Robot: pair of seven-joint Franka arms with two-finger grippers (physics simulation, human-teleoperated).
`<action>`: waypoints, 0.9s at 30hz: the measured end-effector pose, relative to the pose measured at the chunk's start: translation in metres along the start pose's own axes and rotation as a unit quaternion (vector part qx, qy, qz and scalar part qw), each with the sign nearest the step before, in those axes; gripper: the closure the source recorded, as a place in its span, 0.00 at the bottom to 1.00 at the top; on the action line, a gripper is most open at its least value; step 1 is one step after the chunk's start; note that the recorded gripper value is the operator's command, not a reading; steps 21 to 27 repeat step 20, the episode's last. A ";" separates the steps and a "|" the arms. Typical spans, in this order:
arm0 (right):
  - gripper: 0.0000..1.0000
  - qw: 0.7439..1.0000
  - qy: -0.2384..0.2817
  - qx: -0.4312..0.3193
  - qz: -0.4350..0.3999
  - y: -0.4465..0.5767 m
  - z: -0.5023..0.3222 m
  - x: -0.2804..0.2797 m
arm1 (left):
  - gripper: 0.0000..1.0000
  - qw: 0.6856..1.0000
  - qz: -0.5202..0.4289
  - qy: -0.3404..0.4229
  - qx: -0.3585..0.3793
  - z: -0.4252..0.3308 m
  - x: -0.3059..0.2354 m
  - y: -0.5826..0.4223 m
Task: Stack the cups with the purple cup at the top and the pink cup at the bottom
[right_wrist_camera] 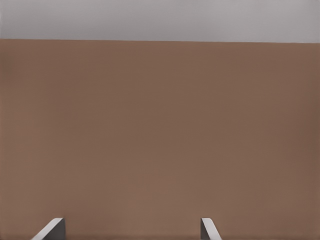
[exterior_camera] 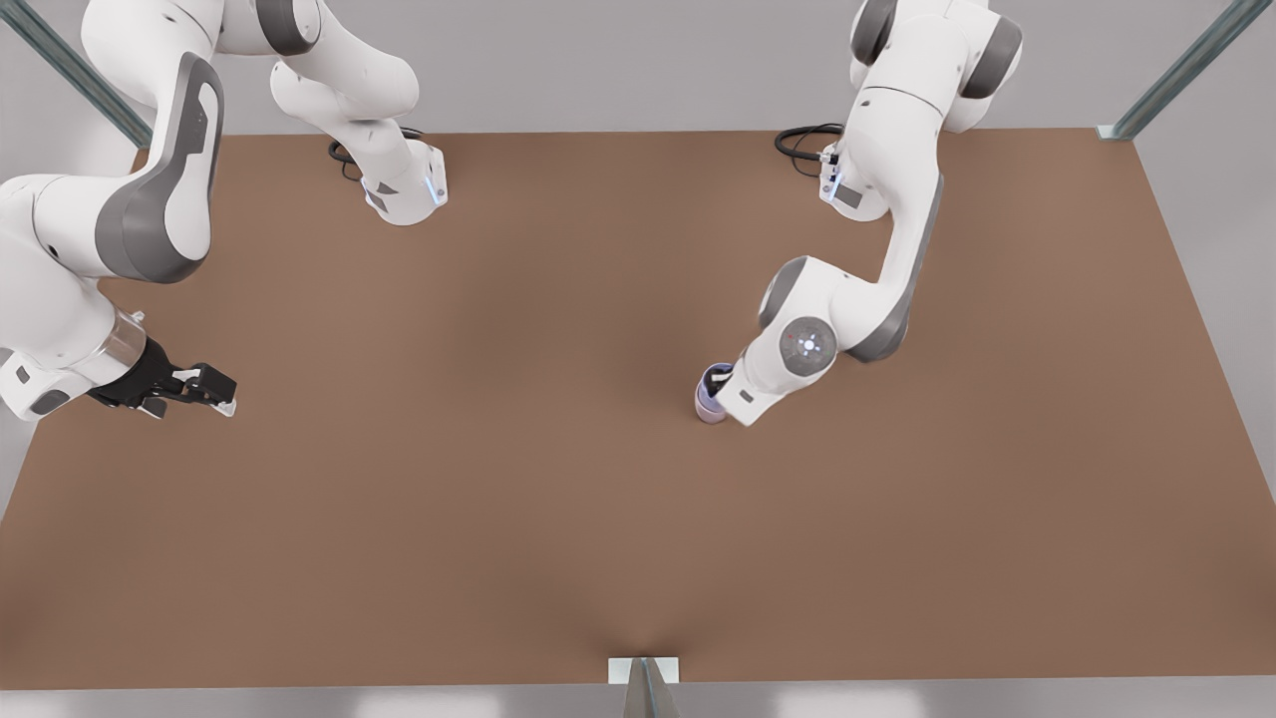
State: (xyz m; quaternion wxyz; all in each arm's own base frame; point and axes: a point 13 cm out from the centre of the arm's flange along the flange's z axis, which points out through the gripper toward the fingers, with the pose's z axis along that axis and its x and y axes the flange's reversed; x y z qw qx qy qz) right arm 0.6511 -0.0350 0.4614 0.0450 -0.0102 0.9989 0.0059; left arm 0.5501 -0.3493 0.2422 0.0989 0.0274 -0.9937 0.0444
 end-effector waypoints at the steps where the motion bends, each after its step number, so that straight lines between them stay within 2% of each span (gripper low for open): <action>1: 0.00 1.000 0.000 0.000 -0.001 0.000 0.000 0.000 | 0.00 1.000 0.001 -0.011 0.005 -0.024 -0.005 -0.002; 3: 0.00 1.000 0.000 0.000 -0.002 0.001 0.000 0.000 | 0.00 1.000 -0.014 -0.027 0.004 -0.069 -0.023 0.023; 7: 0.00 1.000 0.000 0.000 -0.003 0.000 0.000 0.000 | 0.00 0.996 -0.079 -0.049 -0.010 -0.155 -0.047 0.142; 11: 0.00 1.000 0.000 0.000 -0.004 0.000 0.000 0.000 | 0.00 0.997 -0.060 -0.056 -0.013 -0.217 -0.027 0.217; 19: 0.00 1.000 0.000 0.000 -0.007 0.001 0.000 0.000 | 0.00 0.997 -0.004 -0.056 -0.044 -0.231 -0.020 0.247; 27: 0.00 1.000 0.000 0.000 -0.007 0.001 0.000 0.000 | 0.00 0.997 0.000 -0.057 -0.045 -0.231 -0.021 0.250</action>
